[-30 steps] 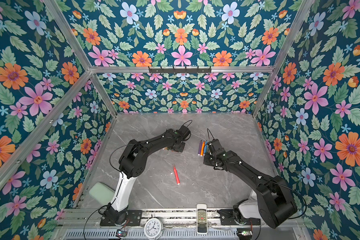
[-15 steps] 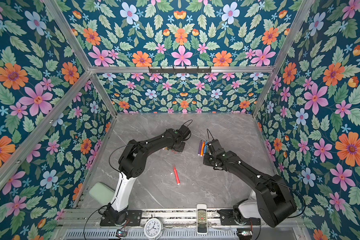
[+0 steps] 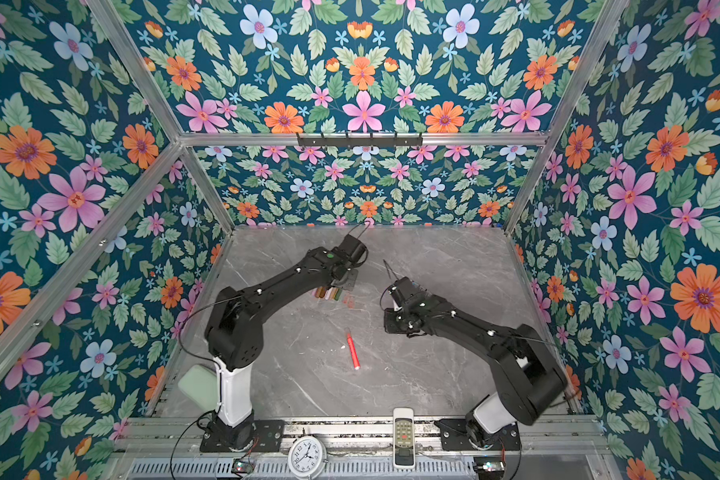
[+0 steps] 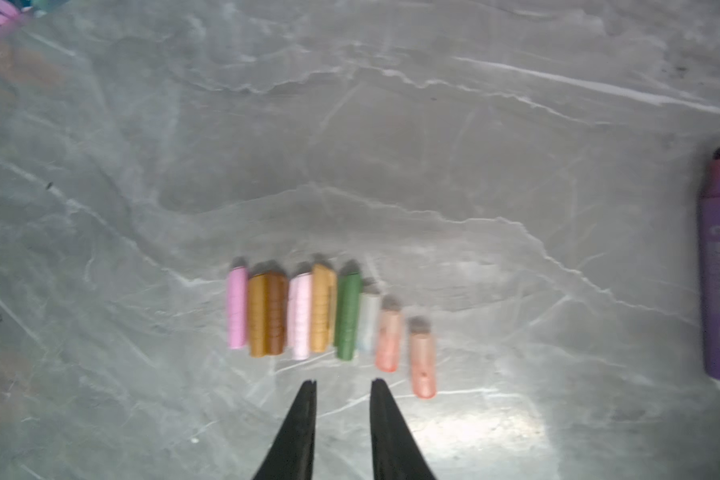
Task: Open the pen caps
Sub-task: 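Move the right gripper down onto the pink marker and close it, then lift the pink marker toward the left gripper while left moves to its cap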
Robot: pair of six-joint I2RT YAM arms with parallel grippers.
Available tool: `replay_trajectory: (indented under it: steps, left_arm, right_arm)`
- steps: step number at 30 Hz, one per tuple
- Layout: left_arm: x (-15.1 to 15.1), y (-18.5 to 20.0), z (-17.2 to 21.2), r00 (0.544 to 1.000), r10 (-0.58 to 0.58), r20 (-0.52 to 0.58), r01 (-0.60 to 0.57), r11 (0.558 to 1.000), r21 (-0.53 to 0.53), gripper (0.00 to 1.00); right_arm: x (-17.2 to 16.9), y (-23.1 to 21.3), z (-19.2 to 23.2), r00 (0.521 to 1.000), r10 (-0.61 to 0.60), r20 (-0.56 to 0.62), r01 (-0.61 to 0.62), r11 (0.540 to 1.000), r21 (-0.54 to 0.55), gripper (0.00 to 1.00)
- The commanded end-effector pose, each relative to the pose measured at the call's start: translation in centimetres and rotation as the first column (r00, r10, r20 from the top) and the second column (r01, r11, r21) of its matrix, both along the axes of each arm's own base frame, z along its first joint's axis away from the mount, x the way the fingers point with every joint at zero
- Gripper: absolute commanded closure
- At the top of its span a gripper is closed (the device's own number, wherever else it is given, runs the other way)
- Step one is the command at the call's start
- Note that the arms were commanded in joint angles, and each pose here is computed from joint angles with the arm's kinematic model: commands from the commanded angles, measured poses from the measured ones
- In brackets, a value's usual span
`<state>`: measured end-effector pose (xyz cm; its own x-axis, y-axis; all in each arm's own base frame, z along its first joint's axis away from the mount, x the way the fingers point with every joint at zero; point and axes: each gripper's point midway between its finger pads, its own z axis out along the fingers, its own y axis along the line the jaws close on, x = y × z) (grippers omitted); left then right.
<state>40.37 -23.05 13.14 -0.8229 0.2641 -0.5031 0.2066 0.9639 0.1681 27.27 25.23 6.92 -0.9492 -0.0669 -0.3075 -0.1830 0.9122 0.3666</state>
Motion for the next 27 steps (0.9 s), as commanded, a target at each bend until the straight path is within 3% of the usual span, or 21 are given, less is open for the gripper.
replay_trajectory:
  steps: [1, 4, 7, 11, 19, 25, 27]
  left_arm:
    - [0.0, 1.8, 1.8, 1.0, 0.006, 0.027, -0.001, 0.987, -0.162, 0.74]
    - [-0.7, 4.2, 3.5, 0.998, 0.044, 0.043, -0.025, 0.93, -0.367, 0.74]
    - [-1.5, 6.3, 4.7, 0.994, 0.08, 0.075, -0.036, 0.884, -0.466, 0.74]
    - [-2.4, 7.6, 5.6, 0.992, 0.091, 0.092, -0.035, 0.874, -0.485, 0.75]
    - [-3.0, 8.6, 5.9, 0.99, 0.085, 0.11, -0.024, 0.882, -0.47, 0.75]
    - [-3.4, 8.4, 6.1, 0.991, 0.078, 0.11, -0.014, 0.868, -0.497, 0.76]
    - [-3.7, 8.2, 6.5, 0.99, 0.081, 0.116, -0.01, 0.856, -0.517, 0.74]
  right_arm:
    - [-1.8, 3.4, -1.5, 0.993, 0.097, -0.073, -0.101, 0.994, -0.05, 0.65]
    - [-2.6, 5.4, -2.5, 0.985, 0.149, -0.091, -0.164, 0.969, -0.184, 0.65]
    - [-3.0, 6.3, -3.1, 0.98, 0.166, -0.106, -0.19, 0.937, -0.293, 0.64]
    - [-3.3, 6.7, -3.7, 0.981, 0.144, -0.134, -0.183, 0.916, -0.356, 0.64]
    - [-5.8, 7.3, -4.8, 0.974, 0.121, -0.191, -0.182, 0.919, -0.35, 0.64]
    - [-7.8, 7.1, -5.4, 0.972, 0.092, -0.216, -0.165, 0.923, -0.348, 0.64]
    - [-8.1, 7.1, -5.1, 0.973, 0.084, -0.215, -0.152, 0.934, -0.323, 0.69]
